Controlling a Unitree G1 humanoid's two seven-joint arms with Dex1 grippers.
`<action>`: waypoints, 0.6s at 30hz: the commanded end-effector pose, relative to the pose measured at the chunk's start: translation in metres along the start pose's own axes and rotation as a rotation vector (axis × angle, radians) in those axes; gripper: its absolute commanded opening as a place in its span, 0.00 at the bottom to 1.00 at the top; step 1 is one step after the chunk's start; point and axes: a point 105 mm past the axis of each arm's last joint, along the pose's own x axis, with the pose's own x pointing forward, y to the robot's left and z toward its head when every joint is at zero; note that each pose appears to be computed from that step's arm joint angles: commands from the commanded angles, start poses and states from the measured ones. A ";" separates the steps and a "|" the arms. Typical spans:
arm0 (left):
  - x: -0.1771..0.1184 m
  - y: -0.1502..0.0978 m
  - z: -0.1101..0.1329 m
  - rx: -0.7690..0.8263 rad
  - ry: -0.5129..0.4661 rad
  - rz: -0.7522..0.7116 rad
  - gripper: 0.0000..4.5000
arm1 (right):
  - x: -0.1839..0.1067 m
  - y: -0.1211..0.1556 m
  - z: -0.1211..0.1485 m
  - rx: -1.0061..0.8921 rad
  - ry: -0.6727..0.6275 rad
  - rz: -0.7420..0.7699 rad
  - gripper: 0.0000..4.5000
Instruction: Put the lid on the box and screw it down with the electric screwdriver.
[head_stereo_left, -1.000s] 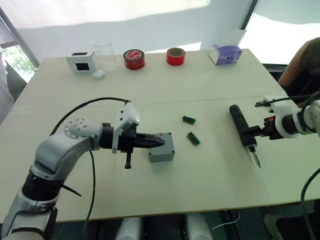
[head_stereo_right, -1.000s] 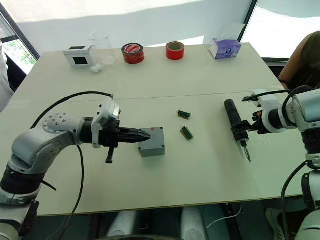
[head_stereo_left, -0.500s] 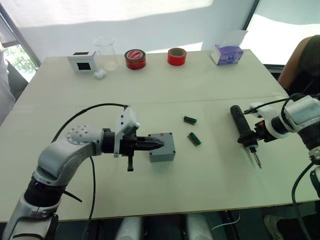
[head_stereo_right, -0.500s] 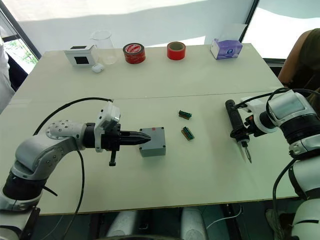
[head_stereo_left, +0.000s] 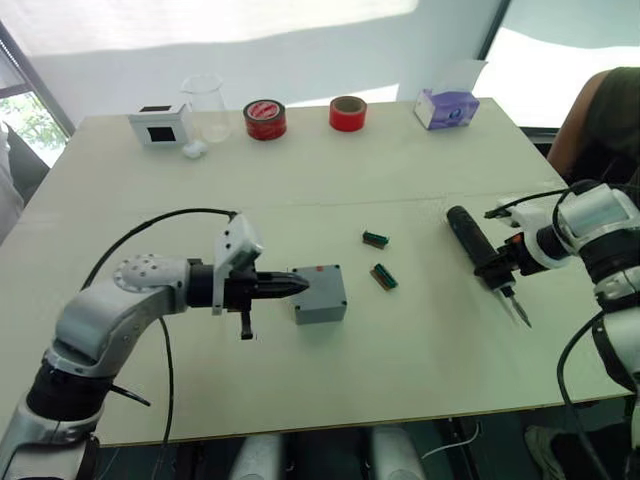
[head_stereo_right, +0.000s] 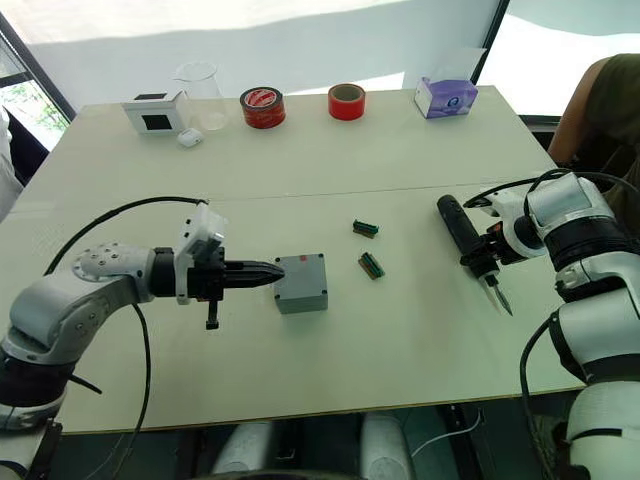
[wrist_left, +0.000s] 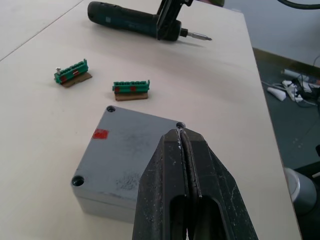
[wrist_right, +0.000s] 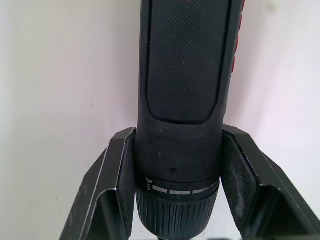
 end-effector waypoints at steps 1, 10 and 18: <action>-0.014 0.011 0.007 0.030 0.005 0.034 0.00 | -0.051 0.020 0.070 -0.095 -0.394 0.069 0.40; -0.007 0.022 0.008 0.054 0.046 -0.019 0.00 | -0.118 0.140 0.095 -0.160 -1.250 0.454 0.40; 0.012 0.026 -0.001 0.112 0.098 -0.057 0.00 | -0.100 0.222 0.063 -0.287 -1.338 0.617 0.40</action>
